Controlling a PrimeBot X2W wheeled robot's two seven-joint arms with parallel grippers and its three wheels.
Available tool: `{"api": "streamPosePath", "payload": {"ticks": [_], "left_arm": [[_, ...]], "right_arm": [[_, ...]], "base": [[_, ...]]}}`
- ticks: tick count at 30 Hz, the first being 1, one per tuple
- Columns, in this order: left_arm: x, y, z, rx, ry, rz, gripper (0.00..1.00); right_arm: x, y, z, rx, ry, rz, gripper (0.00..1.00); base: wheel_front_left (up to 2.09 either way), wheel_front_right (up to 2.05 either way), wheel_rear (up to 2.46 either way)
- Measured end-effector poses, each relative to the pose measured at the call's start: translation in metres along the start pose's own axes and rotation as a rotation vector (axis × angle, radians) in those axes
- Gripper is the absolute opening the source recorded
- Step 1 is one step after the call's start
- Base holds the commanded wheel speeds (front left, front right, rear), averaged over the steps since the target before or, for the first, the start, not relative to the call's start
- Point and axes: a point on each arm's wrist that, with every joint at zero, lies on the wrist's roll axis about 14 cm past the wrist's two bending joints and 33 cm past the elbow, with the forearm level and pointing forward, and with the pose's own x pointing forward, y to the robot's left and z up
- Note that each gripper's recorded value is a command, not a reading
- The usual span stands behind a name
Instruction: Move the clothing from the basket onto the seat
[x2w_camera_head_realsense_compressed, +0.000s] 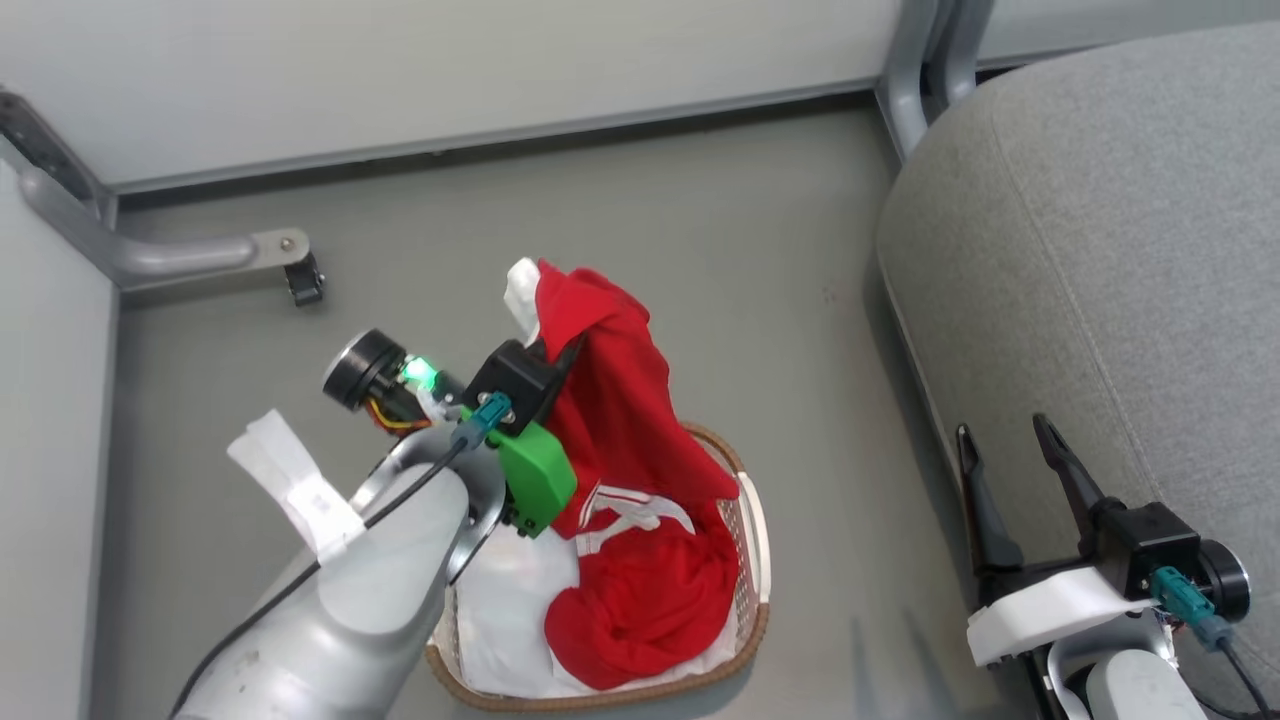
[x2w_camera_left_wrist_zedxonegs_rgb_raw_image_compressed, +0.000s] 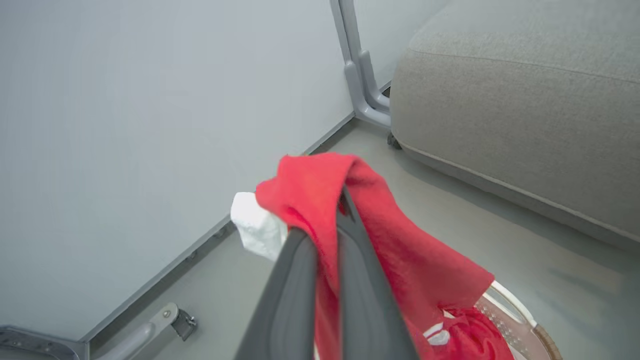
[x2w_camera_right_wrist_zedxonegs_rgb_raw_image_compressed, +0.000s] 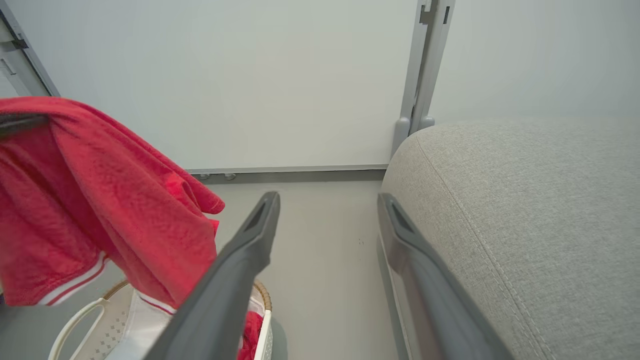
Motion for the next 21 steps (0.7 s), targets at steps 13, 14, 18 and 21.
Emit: {"api": "streamPosePath", "payload": {"ticks": [13,14,18,21], "left_arm": [[-0.027,0.015,0.185,0.198,-0.299,-0.024,0.0],[-0.028,0.016,0.193,0.205,-0.313,-0.021,0.0],[-0.028,0.016,0.208,0.213,-0.335,-0.024,0.0],[-0.026,0.012,0.211,0.21,-0.336,-0.029,0.0]], "right_arm": [[0.0,0.064,0.076,-0.07,-0.22,0.191,1.0],[0.001,0.069,0.082,-0.072,-0.237,0.208,1.0],[0.003,0.094,0.098,-0.074,-0.286,0.283,1.0],[0.001,0.119,0.108,-0.071,-0.318,0.357,1.0]], "base": [[0.0,0.0,0.0],[0.0,0.0,0.0],[0.0,0.0,0.0],[0.0,0.0,0.0]]}}
